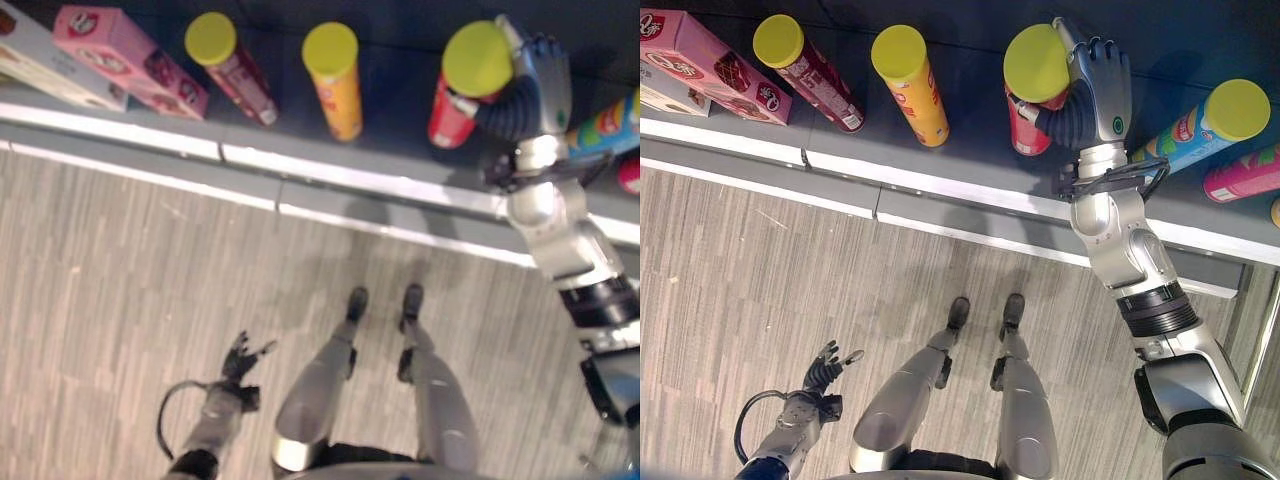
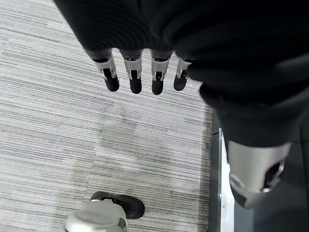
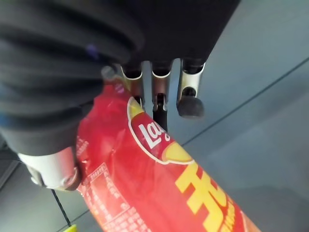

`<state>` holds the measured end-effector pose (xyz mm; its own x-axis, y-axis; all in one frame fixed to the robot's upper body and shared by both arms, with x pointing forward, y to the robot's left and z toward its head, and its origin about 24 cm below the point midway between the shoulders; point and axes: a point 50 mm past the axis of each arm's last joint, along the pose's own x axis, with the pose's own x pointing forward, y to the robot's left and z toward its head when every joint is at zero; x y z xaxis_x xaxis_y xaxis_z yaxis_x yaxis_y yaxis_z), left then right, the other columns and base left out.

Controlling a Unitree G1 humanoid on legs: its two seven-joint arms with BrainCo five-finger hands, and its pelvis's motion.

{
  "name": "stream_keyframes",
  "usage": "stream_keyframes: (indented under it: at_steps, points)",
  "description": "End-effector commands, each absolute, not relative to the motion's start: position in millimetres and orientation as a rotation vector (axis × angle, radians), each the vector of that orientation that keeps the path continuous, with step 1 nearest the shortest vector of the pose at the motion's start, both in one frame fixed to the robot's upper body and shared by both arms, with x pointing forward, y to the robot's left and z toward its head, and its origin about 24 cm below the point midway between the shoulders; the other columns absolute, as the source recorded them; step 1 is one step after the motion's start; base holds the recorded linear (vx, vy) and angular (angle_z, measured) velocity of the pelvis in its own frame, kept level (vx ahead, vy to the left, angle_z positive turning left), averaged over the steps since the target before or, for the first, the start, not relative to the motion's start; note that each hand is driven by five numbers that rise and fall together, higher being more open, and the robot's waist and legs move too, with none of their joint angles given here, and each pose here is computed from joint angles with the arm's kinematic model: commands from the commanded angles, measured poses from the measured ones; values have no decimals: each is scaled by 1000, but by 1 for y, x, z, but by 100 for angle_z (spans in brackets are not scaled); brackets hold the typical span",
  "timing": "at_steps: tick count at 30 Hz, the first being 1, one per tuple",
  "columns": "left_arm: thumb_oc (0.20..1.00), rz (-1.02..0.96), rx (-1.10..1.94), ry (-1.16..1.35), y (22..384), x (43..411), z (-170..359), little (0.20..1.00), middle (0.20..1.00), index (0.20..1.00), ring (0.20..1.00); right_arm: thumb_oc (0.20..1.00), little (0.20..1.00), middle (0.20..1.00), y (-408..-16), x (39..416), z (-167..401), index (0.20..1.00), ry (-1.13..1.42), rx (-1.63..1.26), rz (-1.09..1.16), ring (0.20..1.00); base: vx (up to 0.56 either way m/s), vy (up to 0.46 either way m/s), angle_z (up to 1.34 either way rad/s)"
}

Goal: Put the goods on the table back onto the shelves and tidy them up.

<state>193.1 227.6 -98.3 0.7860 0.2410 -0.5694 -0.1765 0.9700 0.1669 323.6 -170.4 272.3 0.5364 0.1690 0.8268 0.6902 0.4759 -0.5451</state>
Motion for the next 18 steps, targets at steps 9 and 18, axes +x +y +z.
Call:
stream_keyframes:
  at_steps: [9,18]
  points:
    - [1000,267,123,549,239,194,-86,1000,1000,1000,1000,200,200,200,-194,330,290,200,-1010,-1039,-594,200,1,0,1]
    - [1000,270,118,551,235,197,-87,1000,1000,1000,1000,200,200,200,-203,330,284,200,-973,-1004,-648,200,6,4,4]
